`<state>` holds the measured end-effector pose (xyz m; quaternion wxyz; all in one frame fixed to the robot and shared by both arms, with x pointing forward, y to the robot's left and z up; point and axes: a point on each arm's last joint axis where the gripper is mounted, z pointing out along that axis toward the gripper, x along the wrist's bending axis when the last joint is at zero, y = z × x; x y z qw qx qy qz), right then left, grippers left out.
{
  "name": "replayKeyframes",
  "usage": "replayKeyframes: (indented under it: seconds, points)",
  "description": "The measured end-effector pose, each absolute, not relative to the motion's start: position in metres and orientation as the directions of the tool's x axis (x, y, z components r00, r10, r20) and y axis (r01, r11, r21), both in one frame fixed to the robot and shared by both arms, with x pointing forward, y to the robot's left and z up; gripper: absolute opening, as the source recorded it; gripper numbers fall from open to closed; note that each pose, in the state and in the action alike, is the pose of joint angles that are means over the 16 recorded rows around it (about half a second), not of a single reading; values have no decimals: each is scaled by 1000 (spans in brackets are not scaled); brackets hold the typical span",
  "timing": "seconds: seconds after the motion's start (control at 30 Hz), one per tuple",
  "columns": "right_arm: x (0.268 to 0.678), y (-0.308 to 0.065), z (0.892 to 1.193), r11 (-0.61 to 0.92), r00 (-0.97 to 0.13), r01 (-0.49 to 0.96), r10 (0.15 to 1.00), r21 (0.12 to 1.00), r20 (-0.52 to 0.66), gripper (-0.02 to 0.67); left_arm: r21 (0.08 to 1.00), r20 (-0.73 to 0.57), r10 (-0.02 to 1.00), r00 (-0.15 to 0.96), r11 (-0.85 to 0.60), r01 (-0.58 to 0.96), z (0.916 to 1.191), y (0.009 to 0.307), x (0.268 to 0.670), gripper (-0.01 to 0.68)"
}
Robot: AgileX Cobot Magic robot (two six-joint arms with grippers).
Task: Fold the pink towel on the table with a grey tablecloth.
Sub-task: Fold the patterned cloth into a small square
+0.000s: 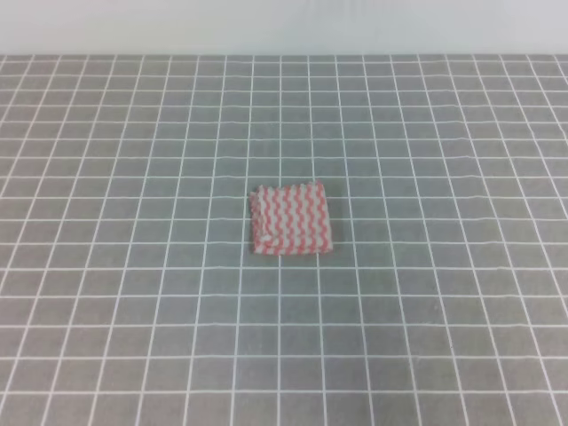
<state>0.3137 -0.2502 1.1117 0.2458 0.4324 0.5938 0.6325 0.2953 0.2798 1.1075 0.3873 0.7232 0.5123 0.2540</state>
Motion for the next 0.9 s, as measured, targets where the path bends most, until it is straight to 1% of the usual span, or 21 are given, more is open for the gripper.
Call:
replayKeyframes:
  seconds: [0.3, 0.47, 0.6, 0.9]
  points:
    - [314, -250, 1110, -166, -507, 216, 823, 962, 256, -16, 816, -25, 937, 348, -182, 549, 1107, 280, 294, -2]
    - [314, -250, 1107, -140, -503, 211, 833, 967, 231, -16, 816, -24, 937, 348, -183, 549, 1107, 280, 295, -2]
    - [316, -251, 1102, -90, -495, 192, 851, 977, 175, -16, 815, -24, 937, 348, -184, 550, 1107, 280, 295, -2]
    - [318, -259, 1095, 61, -449, 116, 894, 991, -3, -16, 815, -23, 937, 348, -184, 550, 1107, 280, 295, -2]
